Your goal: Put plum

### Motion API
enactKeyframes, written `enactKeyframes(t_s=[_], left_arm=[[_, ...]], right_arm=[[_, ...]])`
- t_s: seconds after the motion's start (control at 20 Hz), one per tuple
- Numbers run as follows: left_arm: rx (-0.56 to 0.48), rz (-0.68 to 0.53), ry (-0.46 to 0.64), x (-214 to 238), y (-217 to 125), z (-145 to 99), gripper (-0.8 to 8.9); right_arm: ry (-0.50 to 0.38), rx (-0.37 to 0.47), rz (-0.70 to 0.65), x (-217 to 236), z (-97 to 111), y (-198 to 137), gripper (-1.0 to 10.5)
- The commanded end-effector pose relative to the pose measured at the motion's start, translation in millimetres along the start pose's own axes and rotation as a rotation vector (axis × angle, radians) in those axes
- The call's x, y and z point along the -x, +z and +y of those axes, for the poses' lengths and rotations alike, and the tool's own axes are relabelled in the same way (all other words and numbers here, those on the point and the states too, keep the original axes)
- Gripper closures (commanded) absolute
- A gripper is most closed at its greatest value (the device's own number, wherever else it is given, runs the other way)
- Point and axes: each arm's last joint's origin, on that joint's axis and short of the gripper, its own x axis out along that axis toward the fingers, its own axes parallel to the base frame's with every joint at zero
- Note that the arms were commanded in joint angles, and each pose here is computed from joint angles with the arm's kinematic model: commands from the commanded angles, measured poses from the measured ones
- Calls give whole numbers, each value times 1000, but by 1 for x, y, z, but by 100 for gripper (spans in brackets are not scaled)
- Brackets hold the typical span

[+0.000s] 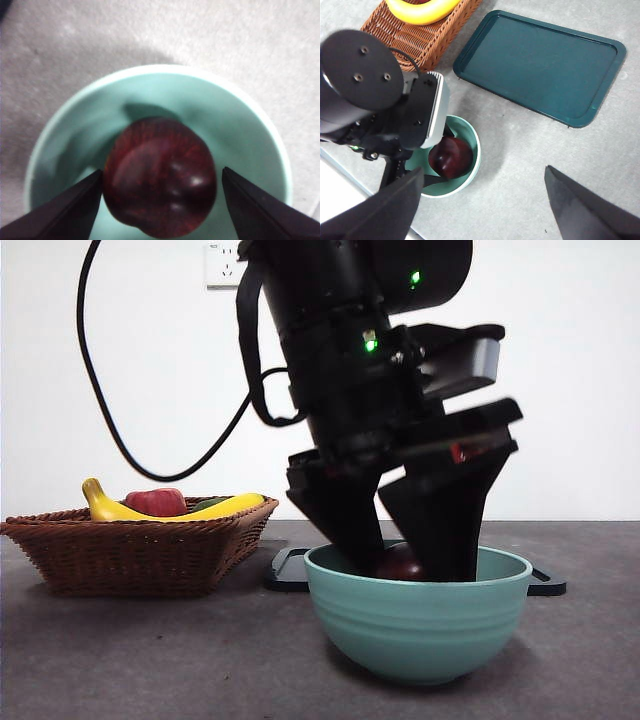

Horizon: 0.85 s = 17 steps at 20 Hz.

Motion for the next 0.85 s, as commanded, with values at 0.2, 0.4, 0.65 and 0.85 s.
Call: enactKeyframes(t_s=[0.2, 0.4, 0.65, 0.85], left_arm=[[6, -115, 25, 45, 28, 7, 429], [91, -279, 76, 105, 28, 28, 429], [252, -465, 178, 195, -8, 64, 429], [341, -546, 235, 249, -55, 74, 430]], right_arm=[[5, 15, -15, 2, 2, 5, 559], [5, 15, -15, 2, 2, 5, 559], [6, 15, -15, 2, 2, 5, 559], [5, 14, -14, 2, 2, 5, 559]])
